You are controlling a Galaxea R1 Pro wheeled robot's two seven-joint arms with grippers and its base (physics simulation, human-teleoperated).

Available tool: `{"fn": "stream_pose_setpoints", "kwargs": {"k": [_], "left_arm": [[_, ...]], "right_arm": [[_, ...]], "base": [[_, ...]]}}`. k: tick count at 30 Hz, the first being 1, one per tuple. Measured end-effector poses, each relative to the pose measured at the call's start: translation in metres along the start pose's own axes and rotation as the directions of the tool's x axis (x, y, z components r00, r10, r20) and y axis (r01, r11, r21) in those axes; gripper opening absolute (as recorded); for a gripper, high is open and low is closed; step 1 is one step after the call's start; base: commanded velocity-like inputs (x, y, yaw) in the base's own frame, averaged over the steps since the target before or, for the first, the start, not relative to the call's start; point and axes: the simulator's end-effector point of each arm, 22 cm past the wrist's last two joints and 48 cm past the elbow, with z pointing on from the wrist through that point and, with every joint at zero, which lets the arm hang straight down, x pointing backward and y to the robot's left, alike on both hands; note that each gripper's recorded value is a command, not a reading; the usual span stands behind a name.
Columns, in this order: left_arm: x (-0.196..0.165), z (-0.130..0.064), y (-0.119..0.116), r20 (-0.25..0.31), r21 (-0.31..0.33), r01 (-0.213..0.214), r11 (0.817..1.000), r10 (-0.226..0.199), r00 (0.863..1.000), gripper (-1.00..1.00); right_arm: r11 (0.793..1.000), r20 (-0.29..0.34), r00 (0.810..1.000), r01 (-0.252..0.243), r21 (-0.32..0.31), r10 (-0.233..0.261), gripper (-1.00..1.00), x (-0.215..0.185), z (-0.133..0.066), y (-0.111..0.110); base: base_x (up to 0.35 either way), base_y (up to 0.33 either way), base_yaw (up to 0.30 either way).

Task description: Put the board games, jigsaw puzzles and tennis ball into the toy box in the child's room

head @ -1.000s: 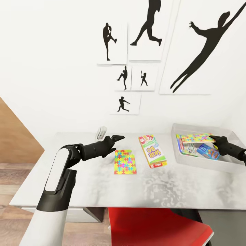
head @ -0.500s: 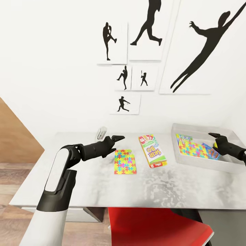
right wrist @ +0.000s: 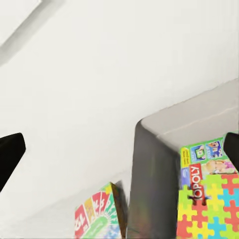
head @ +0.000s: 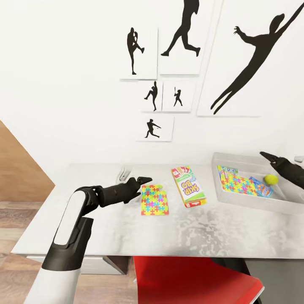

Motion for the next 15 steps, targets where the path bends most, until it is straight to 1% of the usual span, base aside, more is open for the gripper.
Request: {"fn": "stream_pose_setpoints", "kwargs": {"k": [1,2,3,4,5,7,8,9,11,12,13,14,15], "left_arm": [[0.001,-0.001,0.003,-0.003,-0.004,0.001,1.0,-0.001,1.0,1.0],[0.003,-0.002,0.007,-0.007,-0.008,0.003,1.0,-0.003,1.0,1.0],[0.004,-0.003,0.009,-0.008,-0.006,0.004,1.0,-0.004,1.0,1.0],[0.004,-0.004,0.01,-0.009,-0.003,0.005,1.0,-0.005,1.0,1.0],[0.004,-0.004,0.011,-0.009,-0.003,0.005,1.0,-0.005,1.0,1.0],[0.003,-0.006,0.017,-0.007,-0.011,0.005,1.0,-0.005,1.0,1.0],[0.0,-0.011,0.028,0.0,-0.028,0.011,1.0,-0.011,1.0,1.0],[-0.002,-0.017,0.042,0.01,-0.045,0.024,0.999,-0.024,1.0,1.0],[-0.003,-0.023,0.054,0.018,-0.056,0.043,0.998,-0.042,0.999,1.0],[-0.003,-0.027,0.065,0.026,-0.069,0.055,0.996,-0.053,0.998,1.0],[-0.003,-0.029,0.069,0.029,-0.073,0.06,0.995,-0.058,0.998,1.0],[-0.002,-0.031,0.076,0.03,-0.084,0.068,0.994,-0.066,0.997,1.0],[-0.001,-0.032,0.079,0.03,-0.089,0.073,0.993,-0.07,0.997,1.0]], "right_arm": [[1.0,-0.007,1.0,0.025,-0.018,-0.025,1.0,0.002,-0.003,0.009],[0.997,-0.019,0.998,0.065,-0.051,-0.066,1.0,0.006,-0.01,0.026],[0.994,-0.025,0.996,0.086,-0.067,-0.088,1.0,0.007,-0.013,0.035],[0.988,-0.037,0.992,0.119,-0.1,-0.124,1.0,0.009,-0.019,0.054],[0.984,-0.047,0.989,0.136,-0.116,-0.143,1.0,0.01,-0.023,0.064],[0.977,-0.077,0.982,0.16,-0.144,-0.172,1.0,0.016,-0.03,0.082],[0.97,-0.117,0.974,0.175,-0.169,-0.196,1.0,0.025,-0.039,0.099],[0.965,-0.158,0.964,0.185,-0.184,-0.215,1.0,0.035,-0.047,0.11],[0.963,-0.196,0.954,0.189,-0.19,-0.226,1.0,0.044,-0.053,0.116],[0.962,-0.223,0.947,0.189,-0.195,-0.232,1.0,0.052,-0.056,0.12],[0.961,-0.239,0.942,0.191,-0.2,-0.236,1.0,0.057,-0.056,0.122],[0.958,-0.277,0.928,0.194,-0.21,-0.249,1.0,0.075,-0.053,0.129],[0.956,-0.295,0.919,0.201,-0.213,-0.26,1.0,0.085,-0.051,0.132]], "base": [[0.0,0.0,0.0],[0.0,0.0,0.0],[0.0,0.0,0.0],[0.0,0.0,0.0],[0.0,0.0,0.0],[0.0,0.0,0.0],[0.0,0.0,0.0],[0.0,0.0,0.0],[0.0,0.0,0.0],[0.0,0.0,0.0],[0.0,0.0,0.0],[0.0,0.0,0.0],[0.0,0.0,0.0]]}}
